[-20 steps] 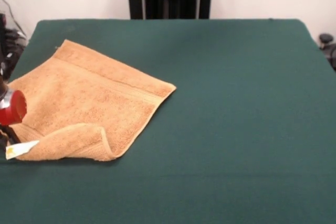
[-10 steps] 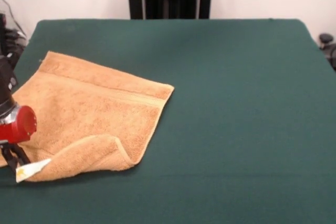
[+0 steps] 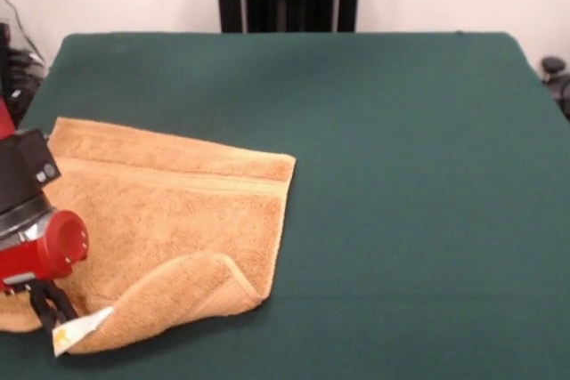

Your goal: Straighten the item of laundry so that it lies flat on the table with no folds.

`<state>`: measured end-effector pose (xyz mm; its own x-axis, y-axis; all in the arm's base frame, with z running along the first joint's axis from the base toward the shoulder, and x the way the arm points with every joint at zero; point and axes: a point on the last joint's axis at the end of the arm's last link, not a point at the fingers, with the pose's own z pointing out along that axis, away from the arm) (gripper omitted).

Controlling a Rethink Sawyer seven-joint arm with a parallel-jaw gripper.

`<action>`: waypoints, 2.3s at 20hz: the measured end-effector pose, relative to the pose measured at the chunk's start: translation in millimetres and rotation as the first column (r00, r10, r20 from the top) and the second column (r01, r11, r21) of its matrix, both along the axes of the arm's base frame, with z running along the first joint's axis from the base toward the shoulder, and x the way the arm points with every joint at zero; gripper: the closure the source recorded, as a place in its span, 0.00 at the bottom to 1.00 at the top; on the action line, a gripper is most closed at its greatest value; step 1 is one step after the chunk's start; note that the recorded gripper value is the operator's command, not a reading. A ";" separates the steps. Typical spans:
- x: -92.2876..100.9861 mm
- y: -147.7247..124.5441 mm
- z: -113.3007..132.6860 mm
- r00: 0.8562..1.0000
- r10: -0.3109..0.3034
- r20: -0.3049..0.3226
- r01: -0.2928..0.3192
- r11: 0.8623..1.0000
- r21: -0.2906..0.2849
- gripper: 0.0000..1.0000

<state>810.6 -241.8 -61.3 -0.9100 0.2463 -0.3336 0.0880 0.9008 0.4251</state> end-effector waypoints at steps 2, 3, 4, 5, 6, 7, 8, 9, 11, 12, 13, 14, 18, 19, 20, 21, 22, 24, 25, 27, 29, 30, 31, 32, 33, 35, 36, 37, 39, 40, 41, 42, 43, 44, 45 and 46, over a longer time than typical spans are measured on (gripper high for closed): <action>4.5 8.4 -1.8 1.000 -0.012 0.024 0.011 1.000 0.013 1.00; 6.0 11.4 -2.2 0.999 -0.015 0.032 0.014 1.000 0.016 1.00; 10.3 24.2 -4.3 0.998 -0.025 0.058 0.023 0.999 0.038 1.00; 11.5 29.3 -5.7 0.997 -0.030 0.066 0.027 0.998 0.050 1.00; 12.6 34.1 -6.9 0.997 -0.037 0.074 0.032 0.997 0.065 1.00; 12.9 35.1 -7.2 0.996 -0.039 0.075 0.033 0.997 0.068 1.00; 14.1 40.6 -8.3 0.995 -0.048 0.084 0.040 0.995 0.090 1.00; 14.8 46.0 -9.7 0.994 -0.057 0.092 0.047 0.992 0.114 1.00; 14.4 60.4 -14.7 0.991 -0.082 0.104 0.062 0.981 0.182 1.00; 14.1 63.6 -15.5 0.991 -0.084 0.106 0.063 0.980 0.190 1.00; 14.0 66.4 -15.9 0.990 -0.085 0.109 0.063 0.979 0.192 1.00; 14.2 68.7 -15.5 0.990 -0.083 0.112 0.061 0.980 0.189 1.00; 14.3 89.1 -12.7 0.991 -0.042 0.125 0.025 0.990 0.139 1.00; 14.2 91.2 -12.4 0.991 -0.036 0.126 0.019 0.991 0.133 1.00; 13.7 99.1 -11.1 0.992 -0.017 0.128 0.001 0.993 0.117 1.00; 13.6 103.5 -9.9 0.992 -0.006 0.130 -0.008 0.994 0.111 1.00; 13.2 110.0 -8.2 0.991 0.008 0.130 -0.022 0.994 0.105 1.00; 11.5 122.4 -6.8 0.991 0.030 0.127 -0.044 0.993 0.106 1.00; 10.3 127.7 -6.8 0.991 0.038 0.124 -0.052 0.993 0.109 1.00; 8.0 135.3 -6.8 0.991 0.051 0.121 -0.064 0.992 0.113 1.00; 4.1 143.5 -6.6 0.991 0.067 0.115 -0.081 0.990 0.116 1.00; 3.0 145.3 -6.4 0.991 0.072 0.113 -0.085 0.990 0.116 1.00; 0.9 147.6 -6.3 0.991 0.080 0.109 -0.092 0.989 0.113 1.00; -3.9 151.1 -6.2 0.990 0.096 0.099 -0.107 0.989 0.105 1.00; -5.1 151.8 -5.4 0.990 0.102 0.097 -0.112 0.989 0.101 1.00; -6.4 152.5 -3.6 0.990 0.109 0.095 -0.118 0.988 0.096 1.00; -7.9 152.9 -1.5 0.989 0.117 0.092 -0.125 0.988 0.090 1.00; -9.4 152.9 -0.1 0.988 0.123 0.089 -0.131 0.988 0.084 1.00; -10.9 152.4 1.6 0.988 0.130 0.086 -0.137 0.988 0.076 1.00; -11.3 152.2 2.5 0.988 0.133 0.085 -0.139 0.988 0.073 1.00; -11.5 152.0 3.9 0.987 0.136 0.084 -0.142 0.988 0.068 1.00; -11.4 152.1 5.5 0.987 0.139 0.085 -0.144 0.987 0.065 1.00; -11.2 152.3 6.9 0.986 0.141 0.085 -0.147 0.987 0.062 1.00; -11.2 153.1 8.4 0.986 0.144 0.086 -0.149 0.987 0.061 1.00; -11.3 153.9 9.9 0.985 0.147 0.086 -0.152 0.987 0.060 0.00; -11.6 154.3 9.7 0.985 0.147 0.086 -0.153 0.986 0.061 0.00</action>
<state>798.9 -87.5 -51.6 -0.9091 0.1331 -0.3947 -0.0831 0.8706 0.4849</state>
